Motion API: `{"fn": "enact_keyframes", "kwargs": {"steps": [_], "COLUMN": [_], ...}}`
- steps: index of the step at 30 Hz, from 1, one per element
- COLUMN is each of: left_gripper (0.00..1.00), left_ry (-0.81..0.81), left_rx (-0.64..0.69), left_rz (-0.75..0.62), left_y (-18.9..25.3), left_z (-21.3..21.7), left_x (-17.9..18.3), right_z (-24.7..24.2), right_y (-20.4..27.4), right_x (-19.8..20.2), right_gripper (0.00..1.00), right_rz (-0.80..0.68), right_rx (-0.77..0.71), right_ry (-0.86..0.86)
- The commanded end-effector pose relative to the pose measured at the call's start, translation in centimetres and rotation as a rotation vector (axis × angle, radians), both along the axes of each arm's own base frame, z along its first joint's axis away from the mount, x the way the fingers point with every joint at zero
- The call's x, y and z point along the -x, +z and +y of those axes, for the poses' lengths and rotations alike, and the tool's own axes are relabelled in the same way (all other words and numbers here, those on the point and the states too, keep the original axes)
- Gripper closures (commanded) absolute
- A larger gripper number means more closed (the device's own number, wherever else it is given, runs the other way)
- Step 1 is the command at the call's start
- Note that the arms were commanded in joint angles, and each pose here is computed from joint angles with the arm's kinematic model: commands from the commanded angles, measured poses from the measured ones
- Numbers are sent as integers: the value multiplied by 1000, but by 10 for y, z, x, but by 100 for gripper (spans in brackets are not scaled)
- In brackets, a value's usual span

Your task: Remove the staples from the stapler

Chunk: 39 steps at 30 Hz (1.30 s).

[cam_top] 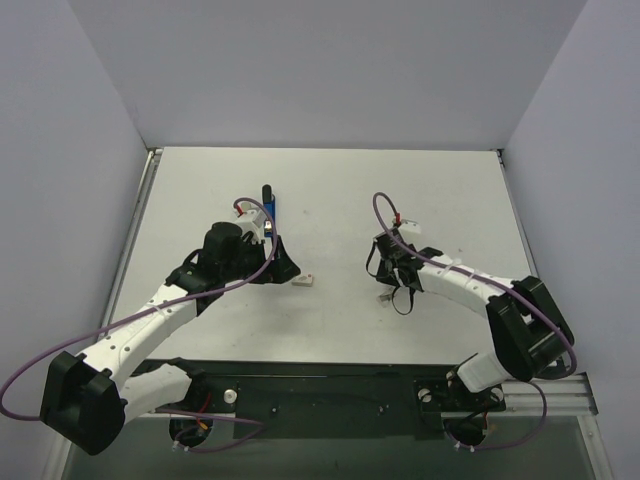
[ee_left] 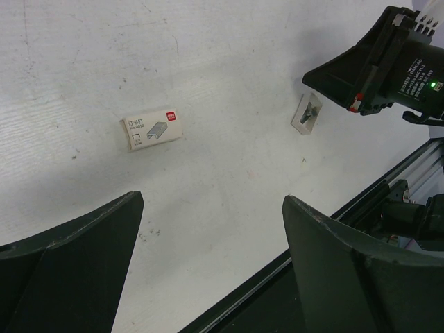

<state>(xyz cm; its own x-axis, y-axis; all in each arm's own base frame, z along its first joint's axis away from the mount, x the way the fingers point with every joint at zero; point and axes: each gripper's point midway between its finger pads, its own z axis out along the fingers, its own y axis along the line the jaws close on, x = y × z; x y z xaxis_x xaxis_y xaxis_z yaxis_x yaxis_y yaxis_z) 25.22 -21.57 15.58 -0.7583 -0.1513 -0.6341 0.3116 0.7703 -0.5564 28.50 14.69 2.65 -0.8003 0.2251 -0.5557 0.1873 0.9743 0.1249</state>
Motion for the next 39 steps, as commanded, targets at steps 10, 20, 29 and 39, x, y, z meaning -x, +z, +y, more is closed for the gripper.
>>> {"fn": "enact_keyframes", "kwargs": {"steps": [10, 20, 29, 39], "left_gripper": [7, 7, 7, 7], "left_ry": [-15, -16, -19, -19], "left_rx": [41, 40, 39, 39], "left_rz": [-46, -43, -39, -37], "left_y": [14, 14, 13, 12], "left_z": [-5, -6, -7, -7], "left_x": [-2, -3, -3, -2], "right_z": [-37, -41, -39, -40], "right_y": [38, 17, 7, -5], "right_x": [7, 25, 28, 31], "right_gripper": [76, 73, 73, 75], "right_rz": [-67, 19, 65, 109], "right_rx": [105, 54, 11, 5], "right_ry": [3, 111, 146, 131]}}
